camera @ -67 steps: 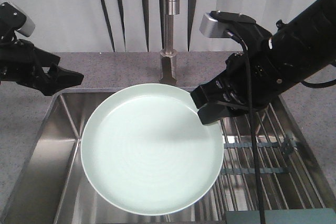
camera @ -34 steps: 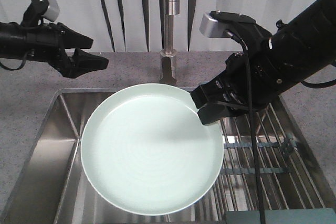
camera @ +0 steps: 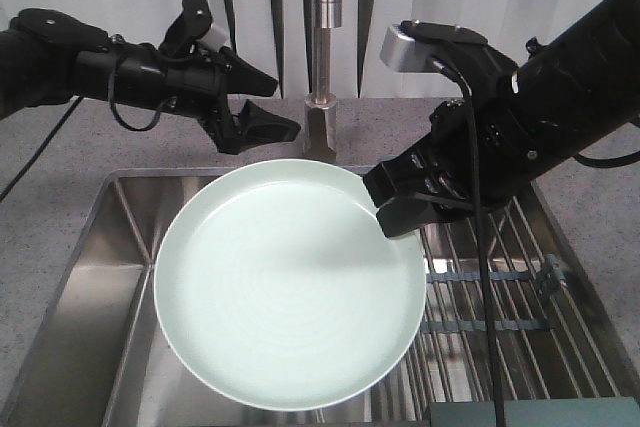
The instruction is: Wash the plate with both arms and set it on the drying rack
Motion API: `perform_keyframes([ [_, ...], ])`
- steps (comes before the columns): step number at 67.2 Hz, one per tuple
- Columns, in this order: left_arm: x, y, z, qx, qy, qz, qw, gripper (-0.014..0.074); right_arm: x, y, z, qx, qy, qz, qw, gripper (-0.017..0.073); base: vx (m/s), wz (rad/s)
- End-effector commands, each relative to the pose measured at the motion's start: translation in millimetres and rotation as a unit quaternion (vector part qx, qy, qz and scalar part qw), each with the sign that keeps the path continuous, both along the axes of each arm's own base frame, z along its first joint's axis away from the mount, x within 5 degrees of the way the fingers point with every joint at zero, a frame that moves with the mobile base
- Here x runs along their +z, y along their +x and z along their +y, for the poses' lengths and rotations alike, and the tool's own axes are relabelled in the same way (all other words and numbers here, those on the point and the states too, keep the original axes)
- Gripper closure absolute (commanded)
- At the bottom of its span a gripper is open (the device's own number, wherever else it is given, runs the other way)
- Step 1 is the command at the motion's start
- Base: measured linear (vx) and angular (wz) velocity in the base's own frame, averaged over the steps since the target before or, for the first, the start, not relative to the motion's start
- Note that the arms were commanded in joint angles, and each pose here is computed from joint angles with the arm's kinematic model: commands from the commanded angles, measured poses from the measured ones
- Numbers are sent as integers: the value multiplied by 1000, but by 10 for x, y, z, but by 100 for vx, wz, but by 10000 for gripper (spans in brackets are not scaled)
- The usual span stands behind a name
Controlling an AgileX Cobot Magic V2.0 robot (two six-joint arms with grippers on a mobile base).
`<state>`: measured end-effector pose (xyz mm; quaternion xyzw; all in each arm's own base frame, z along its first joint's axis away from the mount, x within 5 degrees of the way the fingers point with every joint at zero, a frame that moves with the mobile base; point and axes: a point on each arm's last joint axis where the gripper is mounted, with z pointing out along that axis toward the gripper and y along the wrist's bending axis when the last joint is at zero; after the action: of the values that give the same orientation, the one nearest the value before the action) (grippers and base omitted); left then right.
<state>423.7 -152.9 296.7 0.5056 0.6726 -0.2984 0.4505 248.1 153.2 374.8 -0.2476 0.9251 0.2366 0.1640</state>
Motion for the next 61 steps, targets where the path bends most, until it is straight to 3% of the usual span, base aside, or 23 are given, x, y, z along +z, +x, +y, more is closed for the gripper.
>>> perform_keyframes([
  [1,328,-34,-137,0,-40,-39,998,3,187,-116,-28,10,20,-16,1000,564,0,0],
  [30,66,128,-470,1,-24,-43,999,3,187,-117,-28,10,20,-16,1000,564,0,0],
  [61,-28,-67,-521,-105,11,-8,994,4,186,-118,-28,10,20,-16,1000,564,0,0],
])
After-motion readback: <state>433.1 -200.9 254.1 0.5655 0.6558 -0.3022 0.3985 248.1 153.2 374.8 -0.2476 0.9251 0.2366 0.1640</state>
